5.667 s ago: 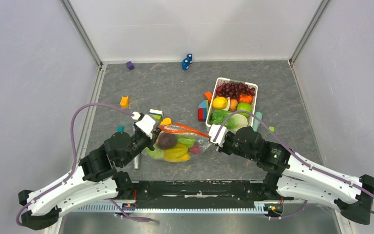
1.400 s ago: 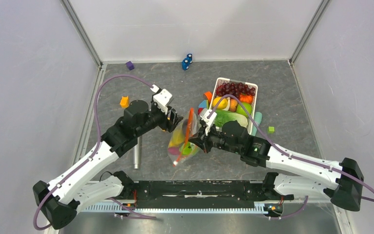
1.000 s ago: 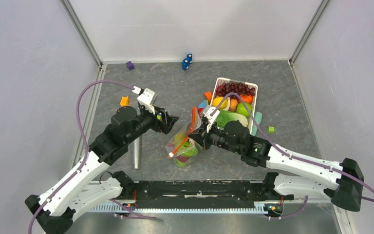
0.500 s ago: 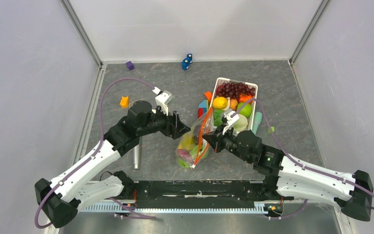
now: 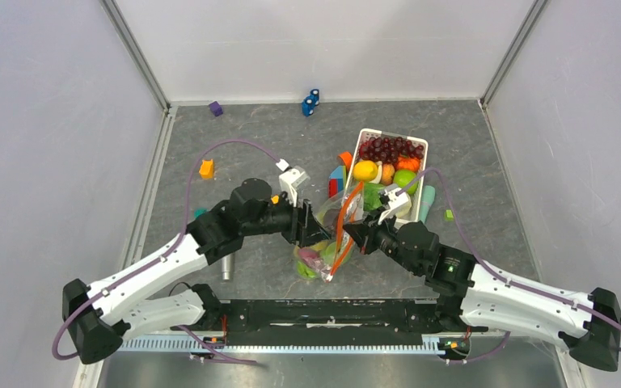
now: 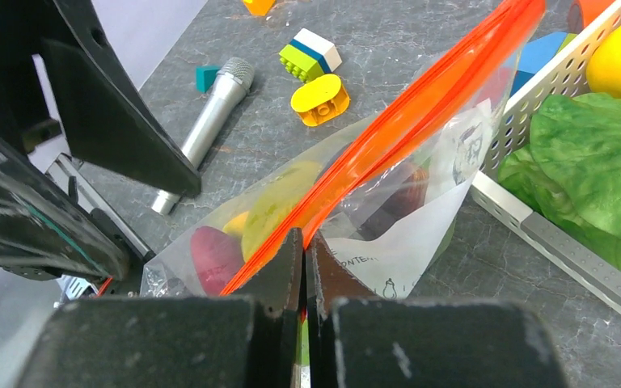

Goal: Open the zip-top bag and remove the fake food
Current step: Open the zipper of the food storage bag at the center of the board.

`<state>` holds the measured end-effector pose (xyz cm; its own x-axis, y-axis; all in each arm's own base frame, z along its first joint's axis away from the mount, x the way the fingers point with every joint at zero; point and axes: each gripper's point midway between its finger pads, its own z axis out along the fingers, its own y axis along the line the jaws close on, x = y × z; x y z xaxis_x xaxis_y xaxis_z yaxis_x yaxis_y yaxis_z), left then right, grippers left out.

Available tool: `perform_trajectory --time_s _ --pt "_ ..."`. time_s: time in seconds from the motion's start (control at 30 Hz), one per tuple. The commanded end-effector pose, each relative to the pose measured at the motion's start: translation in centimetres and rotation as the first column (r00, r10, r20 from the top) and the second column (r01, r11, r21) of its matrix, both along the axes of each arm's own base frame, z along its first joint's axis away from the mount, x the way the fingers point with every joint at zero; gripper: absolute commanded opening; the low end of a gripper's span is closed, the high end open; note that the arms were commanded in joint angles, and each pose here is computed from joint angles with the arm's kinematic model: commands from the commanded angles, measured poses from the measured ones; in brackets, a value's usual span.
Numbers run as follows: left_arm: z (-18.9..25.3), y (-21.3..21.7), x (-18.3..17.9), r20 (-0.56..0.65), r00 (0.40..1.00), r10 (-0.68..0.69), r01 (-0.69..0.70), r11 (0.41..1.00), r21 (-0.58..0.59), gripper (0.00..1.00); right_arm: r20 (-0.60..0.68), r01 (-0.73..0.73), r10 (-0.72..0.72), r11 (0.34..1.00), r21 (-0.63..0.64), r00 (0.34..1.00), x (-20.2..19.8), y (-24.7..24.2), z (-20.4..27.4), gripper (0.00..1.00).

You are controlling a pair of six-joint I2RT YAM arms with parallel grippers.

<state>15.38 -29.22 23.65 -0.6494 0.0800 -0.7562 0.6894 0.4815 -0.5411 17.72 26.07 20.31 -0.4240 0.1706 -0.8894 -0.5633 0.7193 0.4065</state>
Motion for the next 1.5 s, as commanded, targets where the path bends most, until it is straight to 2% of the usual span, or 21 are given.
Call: perform_trajectory --time_s 0.0,0.53,0.6,0.77,1.07,1.47 --pt "-0.4 -1.8 -0.5 -0.049 0.999 0.008 -0.009 1.000 -0.029 0.60 0.019 0.034 -0.035 0.996 0.085 0.999 0.3 -0.2 1.8 0.00" --pt "-2.6 -4.6 -0.3 -0.069 0.997 0.044 -0.042 0.999 0.030 0.52 0.021 0.008 -0.011 0.993 0.115 1.000 -0.1 0.1 2.3 0.00" --pt "-2.9 -4.6 0.0 -0.062 0.996 0.057 -0.055 0.998 0.044 0.49 0.021 0.008 -0.010 0.993 0.115 1.000 -0.1 0.0 2.3 0.00" --pt "-3.1 -4.1 0.9 -0.031 0.995 0.093 -0.090 0.991 0.096 0.32 0.028 0.011 -0.014 0.993 0.116 1.000 -0.1 -0.2 2.5 0.00" --pt "-0.3 -2.0 2.6 0.091 0.981 0.173 -0.184 0.974 0.131 0.20 0.018 0.017 -0.018 0.997 0.080 1.000 -0.2 -0.6 1.8 0.00" --pt "2.8 0.0 3.2 0.177 0.960 0.218 -0.241 0.962 0.125 0.16 0.005 0.040 -0.041 0.998 0.039 0.999 0.2 -0.7 0.7 0.00"
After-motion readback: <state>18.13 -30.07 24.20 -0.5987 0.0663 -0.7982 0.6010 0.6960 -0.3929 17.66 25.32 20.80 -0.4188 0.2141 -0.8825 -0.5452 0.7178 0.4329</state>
